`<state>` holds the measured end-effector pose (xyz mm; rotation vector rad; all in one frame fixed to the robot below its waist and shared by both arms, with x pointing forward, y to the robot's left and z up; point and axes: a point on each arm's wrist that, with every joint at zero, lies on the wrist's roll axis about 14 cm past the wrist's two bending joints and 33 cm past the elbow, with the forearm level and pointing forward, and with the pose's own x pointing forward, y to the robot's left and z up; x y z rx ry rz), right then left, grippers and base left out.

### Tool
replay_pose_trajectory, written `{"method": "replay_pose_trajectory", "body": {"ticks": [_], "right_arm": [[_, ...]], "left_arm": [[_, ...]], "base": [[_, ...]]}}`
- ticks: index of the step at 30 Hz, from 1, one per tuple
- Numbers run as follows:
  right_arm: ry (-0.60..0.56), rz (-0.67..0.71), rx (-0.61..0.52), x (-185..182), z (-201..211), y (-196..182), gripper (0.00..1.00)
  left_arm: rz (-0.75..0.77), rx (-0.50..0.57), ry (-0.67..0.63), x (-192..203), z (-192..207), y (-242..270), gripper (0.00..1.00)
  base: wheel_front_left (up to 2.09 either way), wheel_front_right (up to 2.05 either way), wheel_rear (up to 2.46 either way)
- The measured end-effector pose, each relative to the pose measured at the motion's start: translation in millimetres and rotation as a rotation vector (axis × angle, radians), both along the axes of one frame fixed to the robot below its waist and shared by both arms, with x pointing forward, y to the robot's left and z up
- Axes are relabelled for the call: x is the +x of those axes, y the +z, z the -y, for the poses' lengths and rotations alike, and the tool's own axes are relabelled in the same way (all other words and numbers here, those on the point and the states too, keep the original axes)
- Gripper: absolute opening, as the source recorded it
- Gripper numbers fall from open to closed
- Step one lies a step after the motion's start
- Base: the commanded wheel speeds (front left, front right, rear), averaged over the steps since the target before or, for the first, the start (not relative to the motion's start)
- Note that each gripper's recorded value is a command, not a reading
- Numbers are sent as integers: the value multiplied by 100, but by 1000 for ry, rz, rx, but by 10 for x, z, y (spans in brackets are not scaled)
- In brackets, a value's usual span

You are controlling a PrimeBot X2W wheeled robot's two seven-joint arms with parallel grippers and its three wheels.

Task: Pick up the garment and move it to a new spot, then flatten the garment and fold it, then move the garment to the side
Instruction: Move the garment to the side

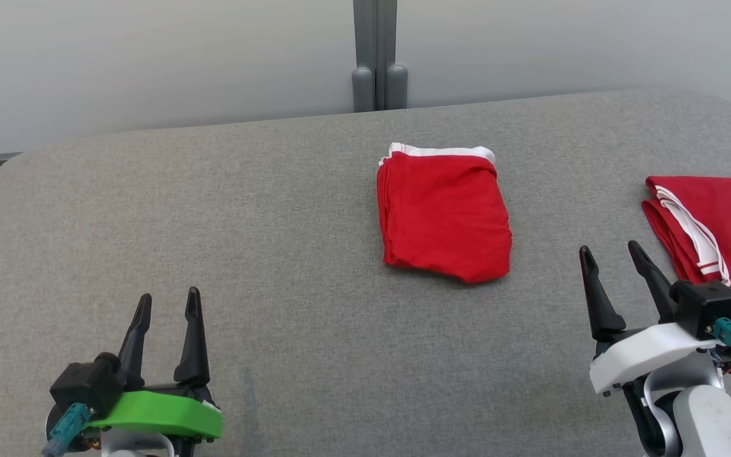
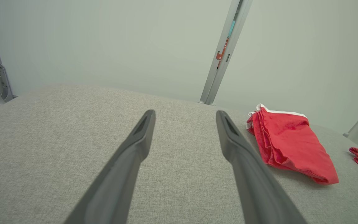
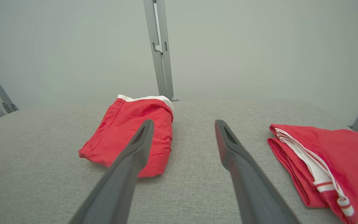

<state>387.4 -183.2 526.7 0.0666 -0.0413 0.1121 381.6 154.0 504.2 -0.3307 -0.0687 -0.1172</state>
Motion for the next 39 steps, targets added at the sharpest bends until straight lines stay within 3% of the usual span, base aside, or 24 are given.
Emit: {"method": "replay_pose_trajectory", "body": {"ticks": [19,25,29,39], "right_arm": [[0,-48,44,75,-53,-103,100],[61,-182,88,472,-155,-122,100],[103,-350,67,752,-210,-308,100],[119,-592,52,1231,-383,-885,100]], "left_arm": [[-9,-1,10,13,-18,-36,100],[4,4,-1,135,10,-7,100],[6,13,-7,230,7,-9,100],[-26,25,37,309,-160,-135,100]], "base": [[0,0,0],[0,0,0],[0,0,0],[0,0,0]]}}
